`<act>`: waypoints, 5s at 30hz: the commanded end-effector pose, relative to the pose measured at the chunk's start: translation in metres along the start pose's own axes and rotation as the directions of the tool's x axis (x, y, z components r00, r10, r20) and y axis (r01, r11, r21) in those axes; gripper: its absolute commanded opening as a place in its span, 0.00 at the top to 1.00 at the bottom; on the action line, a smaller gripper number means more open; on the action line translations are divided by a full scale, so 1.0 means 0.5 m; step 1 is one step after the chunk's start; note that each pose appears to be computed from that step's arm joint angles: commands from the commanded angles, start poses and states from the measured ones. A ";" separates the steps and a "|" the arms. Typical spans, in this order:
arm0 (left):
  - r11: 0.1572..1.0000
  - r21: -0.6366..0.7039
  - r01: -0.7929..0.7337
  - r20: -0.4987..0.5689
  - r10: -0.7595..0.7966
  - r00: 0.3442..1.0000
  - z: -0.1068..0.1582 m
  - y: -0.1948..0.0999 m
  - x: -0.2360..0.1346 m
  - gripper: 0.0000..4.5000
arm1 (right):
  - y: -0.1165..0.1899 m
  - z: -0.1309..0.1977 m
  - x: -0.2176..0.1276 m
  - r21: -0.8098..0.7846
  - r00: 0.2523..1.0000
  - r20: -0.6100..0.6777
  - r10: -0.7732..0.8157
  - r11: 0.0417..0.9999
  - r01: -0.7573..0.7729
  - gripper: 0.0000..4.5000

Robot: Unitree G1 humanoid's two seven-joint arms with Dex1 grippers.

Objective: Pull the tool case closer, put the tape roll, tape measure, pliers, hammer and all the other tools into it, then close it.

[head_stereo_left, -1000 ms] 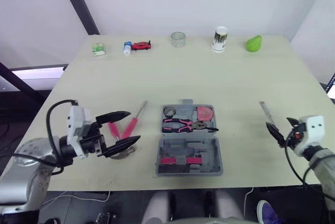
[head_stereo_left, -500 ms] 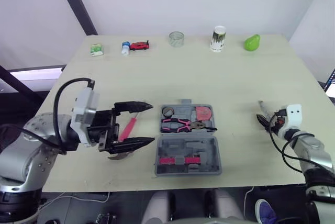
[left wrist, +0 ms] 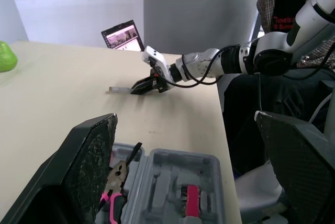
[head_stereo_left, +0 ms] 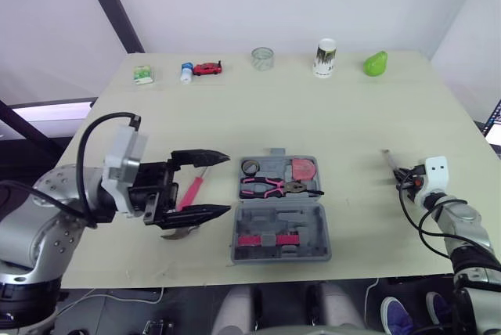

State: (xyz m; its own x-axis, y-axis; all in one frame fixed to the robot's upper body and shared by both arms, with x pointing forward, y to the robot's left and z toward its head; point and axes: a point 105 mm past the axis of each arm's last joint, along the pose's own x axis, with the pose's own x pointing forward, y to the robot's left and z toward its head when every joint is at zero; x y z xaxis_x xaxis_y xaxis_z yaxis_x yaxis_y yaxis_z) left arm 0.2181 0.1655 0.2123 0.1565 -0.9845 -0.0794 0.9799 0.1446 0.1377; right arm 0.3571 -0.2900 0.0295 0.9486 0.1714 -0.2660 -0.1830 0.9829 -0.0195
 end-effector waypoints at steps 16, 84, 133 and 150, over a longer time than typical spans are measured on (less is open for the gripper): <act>0.997 0.066 -0.031 -0.013 0.032 0.999 -0.002 0.016 -0.021 0.00 | 0.120 0.133 -0.099 -0.233 0.939 0.089 0.333 0.923 -0.305 0.99; 0.996 0.076 -0.040 -0.242 0.057 0.969 -0.144 -0.006 -0.167 0.00 | 0.625 0.083 -0.050 -0.546 0.513 -0.564 0.647 0.174 -0.820 0.99; 0.996 0.068 -0.052 -0.223 0.066 0.973 -0.144 0.005 -0.151 0.00 | 0.572 -0.028 -0.037 -0.452 0.412 -0.510 0.755 0.173 -0.875 0.98; 0.978 0.011 -0.209 -0.136 0.208 0.969 -0.124 0.030 -0.147 0.00 | 0.570 0.178 -0.063 -0.503 0.472 0.041 0.881 0.426 -0.752 0.98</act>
State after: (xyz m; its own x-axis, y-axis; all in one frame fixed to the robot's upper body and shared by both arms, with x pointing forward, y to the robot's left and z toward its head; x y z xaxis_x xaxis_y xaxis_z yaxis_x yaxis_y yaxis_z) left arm 0.2277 0.2450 0.1441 0.3430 -0.9135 -0.2187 0.9384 0.3230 0.1228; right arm 0.2958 -0.0082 0.0812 0.2705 0.9325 -0.2394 -0.9462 0.2115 -0.2449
